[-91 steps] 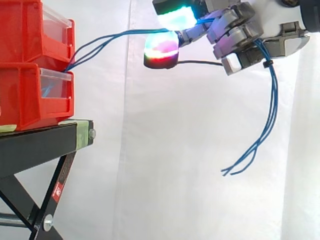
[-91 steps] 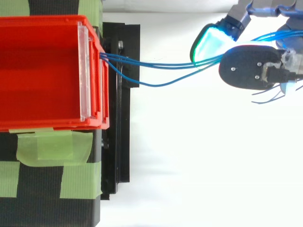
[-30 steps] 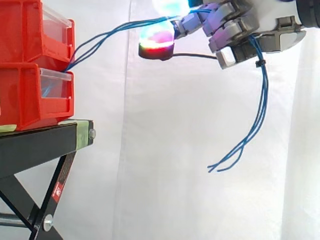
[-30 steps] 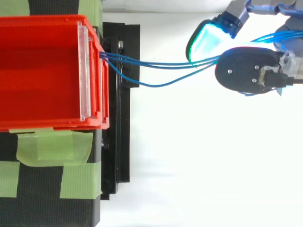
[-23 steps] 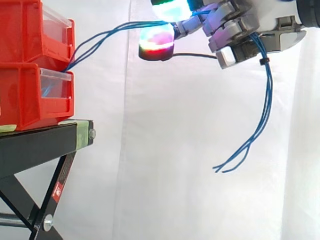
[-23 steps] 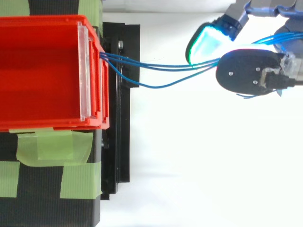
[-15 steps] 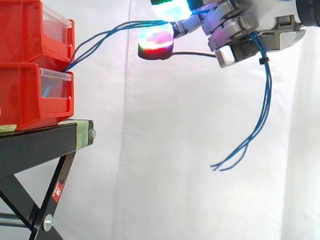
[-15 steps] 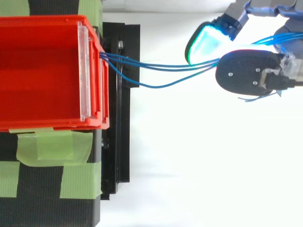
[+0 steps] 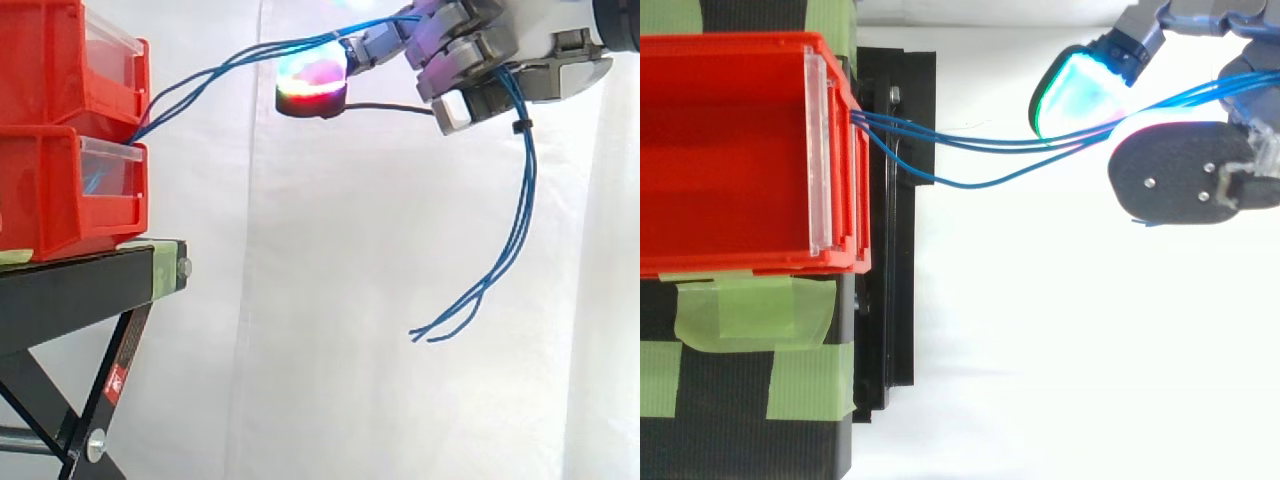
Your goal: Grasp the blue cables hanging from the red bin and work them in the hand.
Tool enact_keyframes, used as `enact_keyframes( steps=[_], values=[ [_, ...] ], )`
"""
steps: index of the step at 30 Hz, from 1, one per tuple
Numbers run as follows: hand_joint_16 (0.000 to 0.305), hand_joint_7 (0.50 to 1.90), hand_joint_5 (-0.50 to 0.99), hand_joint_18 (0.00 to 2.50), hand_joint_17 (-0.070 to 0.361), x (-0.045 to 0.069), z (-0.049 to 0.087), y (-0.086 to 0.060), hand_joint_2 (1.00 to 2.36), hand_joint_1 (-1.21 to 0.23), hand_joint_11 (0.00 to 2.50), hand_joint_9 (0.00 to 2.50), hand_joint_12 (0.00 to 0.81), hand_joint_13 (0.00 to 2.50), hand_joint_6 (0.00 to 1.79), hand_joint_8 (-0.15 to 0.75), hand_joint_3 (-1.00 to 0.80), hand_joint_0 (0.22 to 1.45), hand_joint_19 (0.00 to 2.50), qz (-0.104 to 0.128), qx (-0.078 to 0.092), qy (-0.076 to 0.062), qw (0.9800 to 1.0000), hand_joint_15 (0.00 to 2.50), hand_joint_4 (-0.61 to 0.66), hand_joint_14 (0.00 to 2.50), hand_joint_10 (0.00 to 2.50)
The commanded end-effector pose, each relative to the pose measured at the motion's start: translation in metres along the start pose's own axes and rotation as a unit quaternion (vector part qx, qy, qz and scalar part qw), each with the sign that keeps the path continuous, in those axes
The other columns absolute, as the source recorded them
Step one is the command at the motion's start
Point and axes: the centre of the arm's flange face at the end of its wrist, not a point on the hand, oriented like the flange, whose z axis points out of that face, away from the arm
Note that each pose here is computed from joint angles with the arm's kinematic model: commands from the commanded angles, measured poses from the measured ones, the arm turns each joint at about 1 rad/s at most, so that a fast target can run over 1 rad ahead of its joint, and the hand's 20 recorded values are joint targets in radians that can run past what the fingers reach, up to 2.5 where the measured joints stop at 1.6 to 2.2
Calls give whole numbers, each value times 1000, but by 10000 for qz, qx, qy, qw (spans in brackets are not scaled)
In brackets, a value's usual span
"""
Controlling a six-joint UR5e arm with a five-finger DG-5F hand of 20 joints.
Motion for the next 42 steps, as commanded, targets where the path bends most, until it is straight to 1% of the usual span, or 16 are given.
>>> enact_keyframes(
  steps=[1,5,15,19,22,24,31,32,34,35,36,37,38,40,41,42],
  values=[
    [59,1144,442,1843,133,1,-2,0,1012,-617,2500,1361,638,1555,17,492,-753,827,550,11,17,-37,10000,2068,372,2500,2500],
    [58,1174,452,1840,131,4,-6,1,1012,-626,2500,1367,639,1561,17,494,-753,839,559,25,55,-39,10000,2056,348,2500,2500],
    [57,1299,498,1862,128,17,-20,2,1013,-651,2500,1397,626,1570,14,485,-729,883,588,241,176,181,9994,2057,308,2500,2500],
    [57,1392,529,1886,128,19,-22,2,1014,-668,2500,1406,625,1586,11,487,-698,895,594,265,197,210,9992,2042,304,2500,2500],
    [57,1483,568,1891,129,20,-23,3,1019,-683,2500,1409,628,1592,5,479,-580,896,603,266,199,219,9992,2053,273,2500,2500],
    [57,1542,593,1902,128,20,-23,3,1026,-695,2500,1415,637,1603,2,486,-393,881,624,273,197,210,9992,2063,246,2500,2500],
    [59,1555,597,1909,133,21,-24,2,1034,-684,2500,1415,641,1609,42,484,-110,848,600,256,208,166,9993,2070,231,2500,2500],
    [188,1548,598,1936,141,21,-25,3,1032,-671,2500,1418,642,1616,34,484,-90,851,574,256,211,159,9993,2068,254,2500,2500],
    [198,1536,601,1976,148,22,-26,4,1026,-646,2500,1429,630,1631,1,480,-145,864,522,262,211,143,9993,2062,279,2500,2500],
    [61,1540,583,1908,136,22,-26,3,1026,-639,2500,1406,637,1598,2,486,-274,848,558,248,216,137,9994,2054,278,2500,2500],
    [59,1538,579,1873,133,22,-26,3,1023,-642,2500,1396,643,1582,1,496,-435,860,575,248,216,137,9994,2047,270,2500,2500],
    [58,1534,577,1870,131,22,-26,4,1021,-642,2500,1395,643,1581,2,497,-490,866,577,261,208,134,9994,2046,265,2500,2500],
    [59,1524,574,1858,132,22,-26,4,1025,-650,2500,1394,646,1582,1,506,-432,877,579,261,208,134,9994,2066,262,2500,2500],
    [63,1464,522,1877,143,22,-26,3,1029,-649,2500,1338,662,1571,5,517,-56,914,542,246,214,128,9994,2093,290,2500,2500],
    [64,1423,483,1880,145,23,-26,3,1027,-654,2500,1293,658,1565,5,471,138,954,520,247,212,136,9994,2079,296,2500,2500],
    [66,1411,465,1854,149,22,-26,3,1027,-651,2500,1266,663,1542,4,477,204,949,499,246,214,128,9994,2085,289,2500,2500]
  ],
)
